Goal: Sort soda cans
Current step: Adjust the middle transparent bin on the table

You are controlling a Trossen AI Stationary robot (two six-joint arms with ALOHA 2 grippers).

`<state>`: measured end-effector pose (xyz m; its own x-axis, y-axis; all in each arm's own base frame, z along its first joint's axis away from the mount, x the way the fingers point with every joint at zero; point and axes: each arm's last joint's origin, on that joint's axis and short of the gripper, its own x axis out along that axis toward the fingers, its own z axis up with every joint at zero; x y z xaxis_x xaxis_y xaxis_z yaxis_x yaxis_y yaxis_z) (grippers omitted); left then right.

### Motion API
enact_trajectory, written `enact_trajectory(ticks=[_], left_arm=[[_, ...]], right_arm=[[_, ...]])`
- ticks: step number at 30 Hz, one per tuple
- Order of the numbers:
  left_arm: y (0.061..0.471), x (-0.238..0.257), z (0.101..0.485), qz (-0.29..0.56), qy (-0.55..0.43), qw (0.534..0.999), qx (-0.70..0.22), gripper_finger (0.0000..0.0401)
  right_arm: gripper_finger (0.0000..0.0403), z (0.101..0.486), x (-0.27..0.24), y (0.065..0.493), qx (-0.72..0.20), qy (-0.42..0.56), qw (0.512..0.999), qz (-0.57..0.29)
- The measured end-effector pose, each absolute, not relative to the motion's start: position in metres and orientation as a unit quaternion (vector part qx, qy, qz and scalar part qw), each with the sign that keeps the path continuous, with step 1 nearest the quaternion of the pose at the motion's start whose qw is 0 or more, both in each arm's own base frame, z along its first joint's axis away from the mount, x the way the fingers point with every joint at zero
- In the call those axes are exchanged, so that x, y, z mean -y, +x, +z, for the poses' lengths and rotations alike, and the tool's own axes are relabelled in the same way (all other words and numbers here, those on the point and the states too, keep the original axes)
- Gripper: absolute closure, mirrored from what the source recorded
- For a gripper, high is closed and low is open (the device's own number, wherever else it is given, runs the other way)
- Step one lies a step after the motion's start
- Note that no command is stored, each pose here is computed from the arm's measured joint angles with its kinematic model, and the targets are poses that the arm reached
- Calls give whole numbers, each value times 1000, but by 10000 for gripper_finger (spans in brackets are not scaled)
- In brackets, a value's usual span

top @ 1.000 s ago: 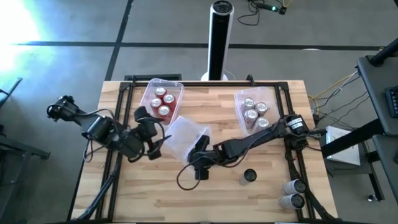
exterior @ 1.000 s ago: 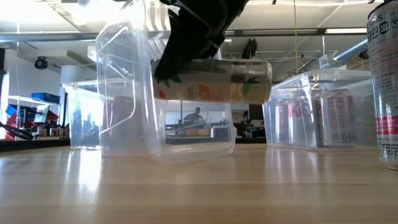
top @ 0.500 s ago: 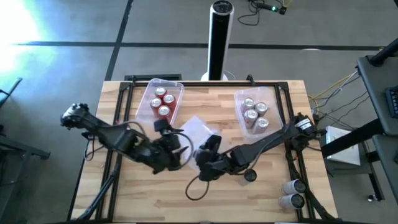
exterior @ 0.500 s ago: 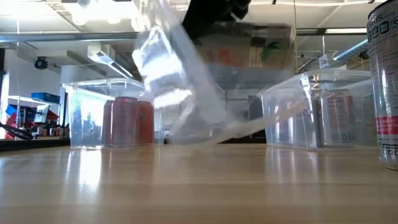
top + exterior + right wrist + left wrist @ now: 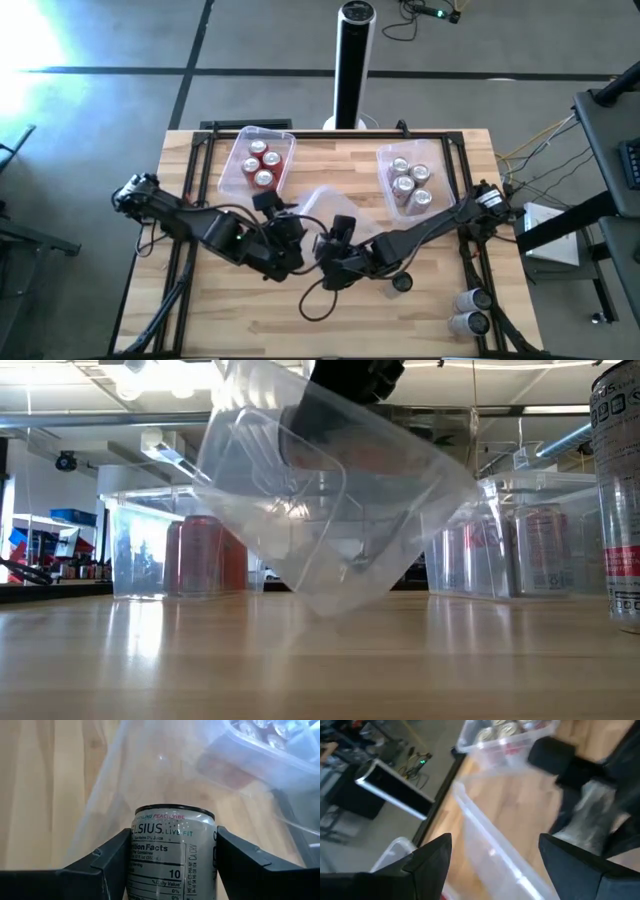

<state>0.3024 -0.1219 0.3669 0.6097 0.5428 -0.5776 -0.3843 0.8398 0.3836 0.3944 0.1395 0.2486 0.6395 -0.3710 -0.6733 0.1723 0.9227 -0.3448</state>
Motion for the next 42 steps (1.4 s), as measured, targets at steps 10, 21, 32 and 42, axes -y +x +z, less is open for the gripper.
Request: enact_trajectory(ticks=[10, 21, 32, 42], left_arm=[[278, 108, 365, 303, 110, 871, -372, 118], [243, 111, 326, 277, 105, 858, -421, 118], [252, 128, 274, 128, 149, 862, -468, 118], [260, 140, 286, -1, 224, 831, -509, 118]], right_arm=[[169, 258, -138, 396, -368, -148, 904, -159], [169, 287, -129, 390, -319, -152, 916, -190], [169, 350, -140, 358, -231, -131, 956, -128], [169, 368, -127, 342, -231, -122, 956, -132]])
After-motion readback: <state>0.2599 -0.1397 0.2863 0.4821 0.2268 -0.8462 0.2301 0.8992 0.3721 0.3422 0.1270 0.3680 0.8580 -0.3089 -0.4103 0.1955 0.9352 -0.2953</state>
